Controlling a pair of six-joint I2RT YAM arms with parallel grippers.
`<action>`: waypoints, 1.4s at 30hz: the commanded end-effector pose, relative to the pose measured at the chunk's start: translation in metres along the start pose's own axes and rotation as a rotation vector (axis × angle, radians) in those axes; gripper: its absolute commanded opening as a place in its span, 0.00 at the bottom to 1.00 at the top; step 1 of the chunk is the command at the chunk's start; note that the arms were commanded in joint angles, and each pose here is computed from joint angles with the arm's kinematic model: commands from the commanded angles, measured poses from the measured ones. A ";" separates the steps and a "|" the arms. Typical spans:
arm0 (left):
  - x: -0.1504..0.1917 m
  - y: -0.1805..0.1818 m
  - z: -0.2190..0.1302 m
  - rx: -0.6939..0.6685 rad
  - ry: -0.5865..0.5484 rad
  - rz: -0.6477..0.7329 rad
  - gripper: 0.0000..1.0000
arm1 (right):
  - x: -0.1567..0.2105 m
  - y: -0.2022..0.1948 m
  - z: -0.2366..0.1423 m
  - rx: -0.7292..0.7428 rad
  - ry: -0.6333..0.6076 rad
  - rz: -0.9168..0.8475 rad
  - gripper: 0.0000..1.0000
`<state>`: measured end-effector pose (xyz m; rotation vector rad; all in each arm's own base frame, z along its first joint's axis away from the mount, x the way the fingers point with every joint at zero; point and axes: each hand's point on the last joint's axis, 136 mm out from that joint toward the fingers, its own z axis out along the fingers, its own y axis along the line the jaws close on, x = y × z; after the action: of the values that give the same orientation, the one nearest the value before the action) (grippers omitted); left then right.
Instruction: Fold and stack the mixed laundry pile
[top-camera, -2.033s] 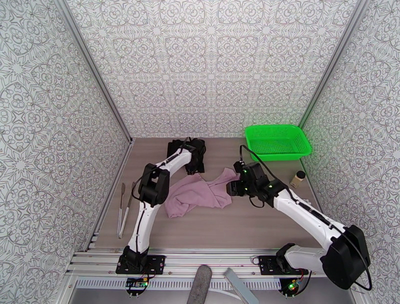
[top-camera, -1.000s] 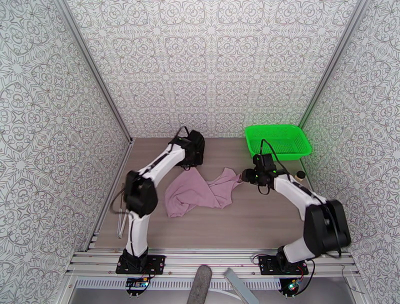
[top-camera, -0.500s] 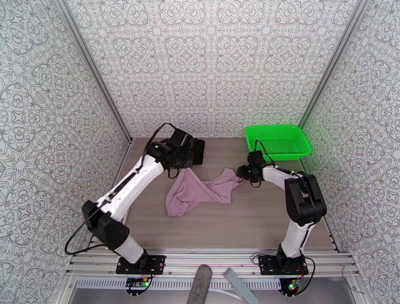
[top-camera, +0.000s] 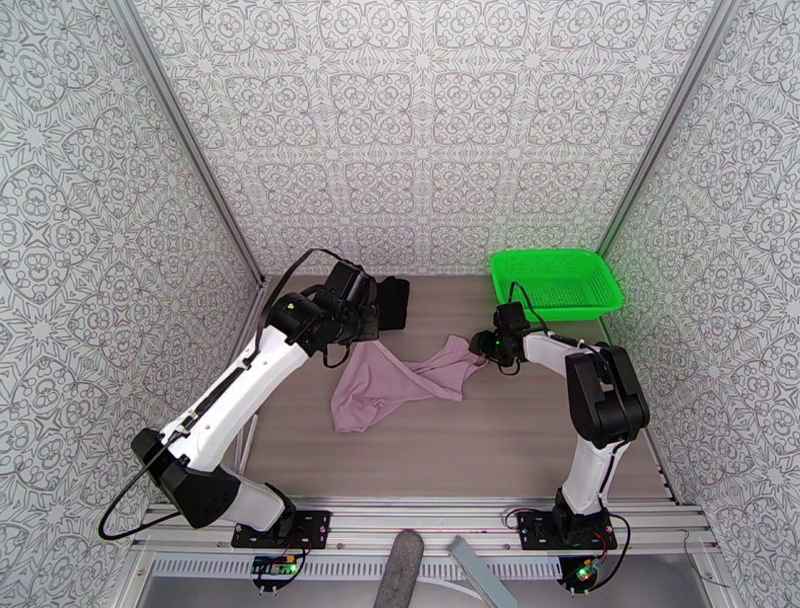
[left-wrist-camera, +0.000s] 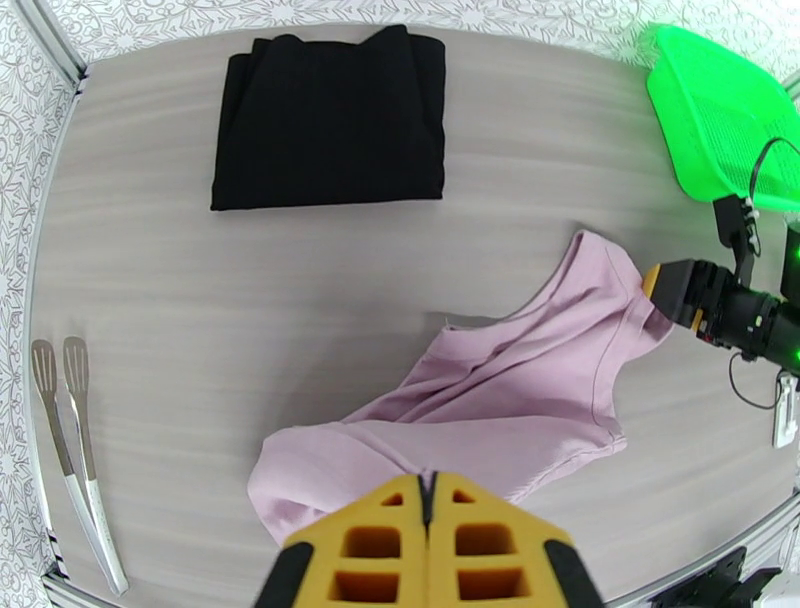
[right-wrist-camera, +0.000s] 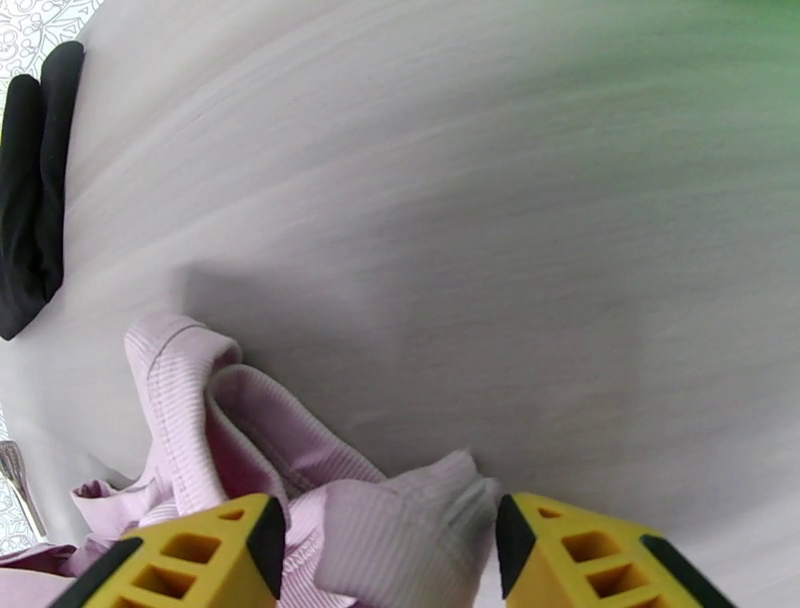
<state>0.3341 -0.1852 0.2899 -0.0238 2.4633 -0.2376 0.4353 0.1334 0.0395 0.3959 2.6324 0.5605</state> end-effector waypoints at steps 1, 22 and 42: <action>0.003 0.006 -0.007 -0.020 -0.011 -0.004 0.00 | 0.001 0.004 0.007 -0.011 0.014 0.021 0.58; 0.001 0.021 -0.049 -0.001 -0.070 -0.007 0.00 | -0.023 0.003 -0.019 0.078 -0.053 -0.033 0.00; -0.055 0.030 -0.255 0.344 -0.442 -0.050 0.00 | -0.032 0.075 -0.395 -0.018 -0.591 -0.288 0.00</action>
<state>0.2390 -0.1057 0.5044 -0.0521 1.9743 -0.5435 0.3206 0.0705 0.4262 0.1560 1.9623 0.3895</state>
